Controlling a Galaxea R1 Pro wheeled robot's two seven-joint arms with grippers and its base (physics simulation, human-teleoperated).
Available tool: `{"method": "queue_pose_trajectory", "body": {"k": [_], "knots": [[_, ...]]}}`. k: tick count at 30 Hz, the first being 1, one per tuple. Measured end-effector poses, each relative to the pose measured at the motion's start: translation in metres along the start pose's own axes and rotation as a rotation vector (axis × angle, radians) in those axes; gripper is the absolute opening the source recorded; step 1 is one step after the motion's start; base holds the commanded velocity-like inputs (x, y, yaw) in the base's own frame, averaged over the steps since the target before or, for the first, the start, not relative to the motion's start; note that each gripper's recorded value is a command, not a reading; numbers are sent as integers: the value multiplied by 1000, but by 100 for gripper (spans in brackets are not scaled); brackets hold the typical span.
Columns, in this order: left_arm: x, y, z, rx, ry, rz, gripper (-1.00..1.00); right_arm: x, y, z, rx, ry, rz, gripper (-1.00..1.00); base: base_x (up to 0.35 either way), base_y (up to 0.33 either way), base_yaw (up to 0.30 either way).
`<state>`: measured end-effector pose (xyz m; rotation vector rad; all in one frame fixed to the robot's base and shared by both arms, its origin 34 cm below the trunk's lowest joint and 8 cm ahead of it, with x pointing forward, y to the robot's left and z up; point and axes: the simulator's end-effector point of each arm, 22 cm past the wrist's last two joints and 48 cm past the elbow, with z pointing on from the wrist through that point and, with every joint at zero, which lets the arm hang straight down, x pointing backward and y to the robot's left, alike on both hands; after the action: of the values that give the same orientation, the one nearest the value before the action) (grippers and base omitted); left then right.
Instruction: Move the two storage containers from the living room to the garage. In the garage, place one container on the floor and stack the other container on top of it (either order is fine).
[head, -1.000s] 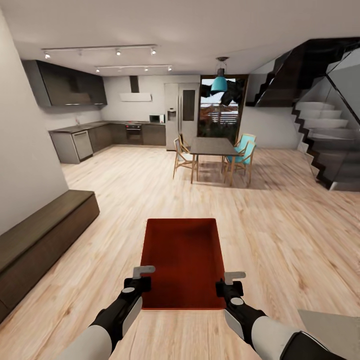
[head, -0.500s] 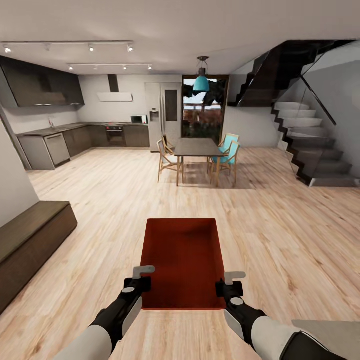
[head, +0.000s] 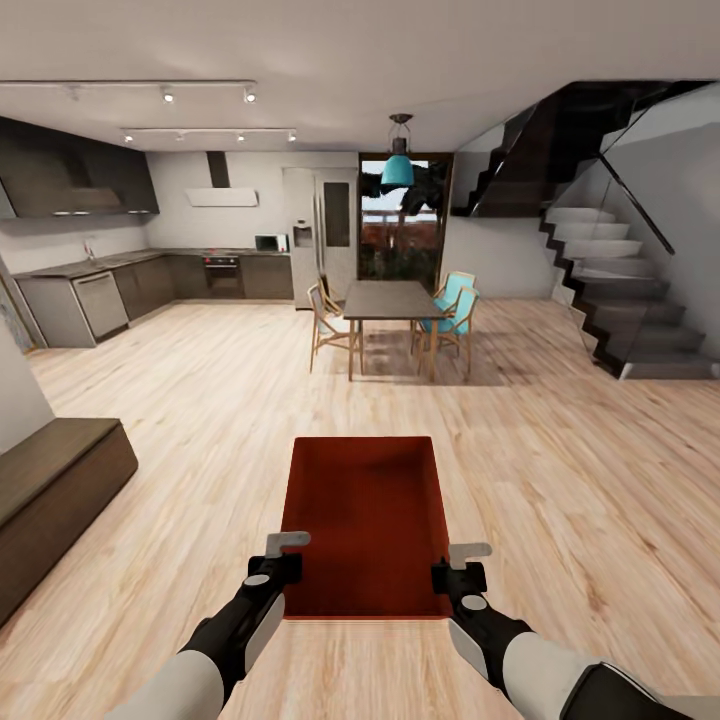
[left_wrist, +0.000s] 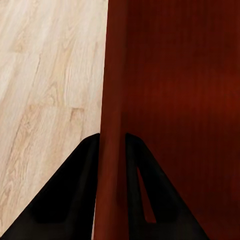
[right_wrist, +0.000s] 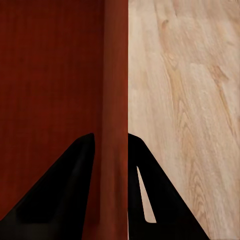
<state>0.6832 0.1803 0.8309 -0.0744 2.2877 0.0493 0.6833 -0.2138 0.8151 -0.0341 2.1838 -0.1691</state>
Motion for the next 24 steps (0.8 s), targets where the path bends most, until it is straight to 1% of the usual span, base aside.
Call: {"method": "queue_pose_trajectory", "body": {"k": [5, 24], "knots": [[0, 0, 0, 0, 0, 0, -100, 0, 0, 0, 0, 0, 0, -100, 321, 0, -125], [0, 0, 0, 0, 0, 0, -100, 0, 0, 0, 1, 0, 0, -100, 321, 0, -246]]}}
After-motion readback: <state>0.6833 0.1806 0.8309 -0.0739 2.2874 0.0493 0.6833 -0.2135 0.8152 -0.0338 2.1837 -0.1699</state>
